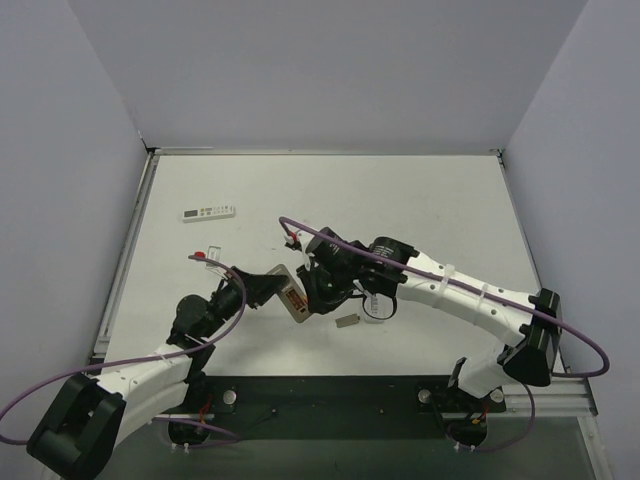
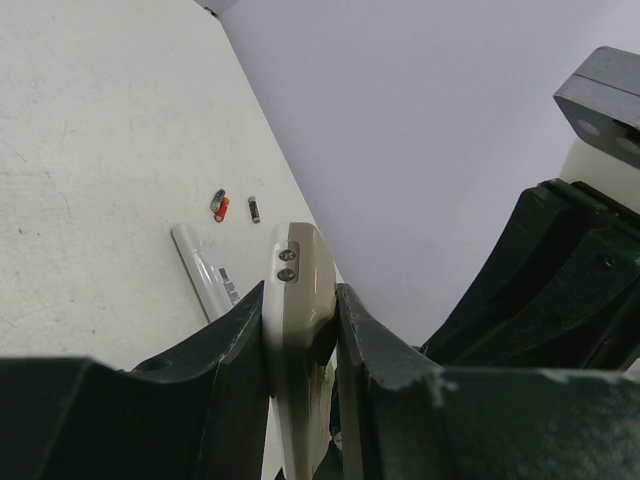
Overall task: Load the batteries into the remote control
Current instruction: Load the battery into the remote control.
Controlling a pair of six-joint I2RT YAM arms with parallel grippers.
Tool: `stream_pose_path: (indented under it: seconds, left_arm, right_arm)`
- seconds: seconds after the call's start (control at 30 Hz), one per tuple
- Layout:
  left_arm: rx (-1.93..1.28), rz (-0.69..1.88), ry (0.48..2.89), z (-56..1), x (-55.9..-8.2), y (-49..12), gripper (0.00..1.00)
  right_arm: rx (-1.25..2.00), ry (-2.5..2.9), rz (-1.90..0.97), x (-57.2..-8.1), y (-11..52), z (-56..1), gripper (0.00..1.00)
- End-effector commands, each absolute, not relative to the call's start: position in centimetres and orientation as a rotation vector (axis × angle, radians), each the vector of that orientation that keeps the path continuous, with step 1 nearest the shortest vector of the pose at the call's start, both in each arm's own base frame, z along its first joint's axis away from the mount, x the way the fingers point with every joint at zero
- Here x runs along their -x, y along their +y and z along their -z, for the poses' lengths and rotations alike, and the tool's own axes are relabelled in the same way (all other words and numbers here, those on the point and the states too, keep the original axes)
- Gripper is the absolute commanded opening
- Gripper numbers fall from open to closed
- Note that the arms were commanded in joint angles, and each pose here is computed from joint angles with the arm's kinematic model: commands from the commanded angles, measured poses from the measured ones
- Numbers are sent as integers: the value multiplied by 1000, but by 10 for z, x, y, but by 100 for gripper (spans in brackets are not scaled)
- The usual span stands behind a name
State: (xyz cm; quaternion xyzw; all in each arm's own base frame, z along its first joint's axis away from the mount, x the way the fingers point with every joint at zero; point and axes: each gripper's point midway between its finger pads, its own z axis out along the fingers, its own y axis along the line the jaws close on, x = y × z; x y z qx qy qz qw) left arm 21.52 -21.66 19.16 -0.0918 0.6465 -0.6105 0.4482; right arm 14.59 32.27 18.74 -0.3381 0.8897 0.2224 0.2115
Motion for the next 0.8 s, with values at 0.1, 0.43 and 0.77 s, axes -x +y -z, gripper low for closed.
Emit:
stream_pose_path:
  seconds: [0.1, 0.43, 0.77]
  left_arm:
    - [240, 1564, 1481, -213, -209, -212, 0]
    - [243, 1593, 1453, -221, -206, -213, 0]
    - [212, 1620, 1430, -227, -200, -217, 0]
  right_arm:
    - [975, 2537, -625, -137, 337, -191, 0]
    - [1006, 2576, -585, -136, 344, -185, 0]
    - [1007, 2586, -527, -142, 345, -185, 0]
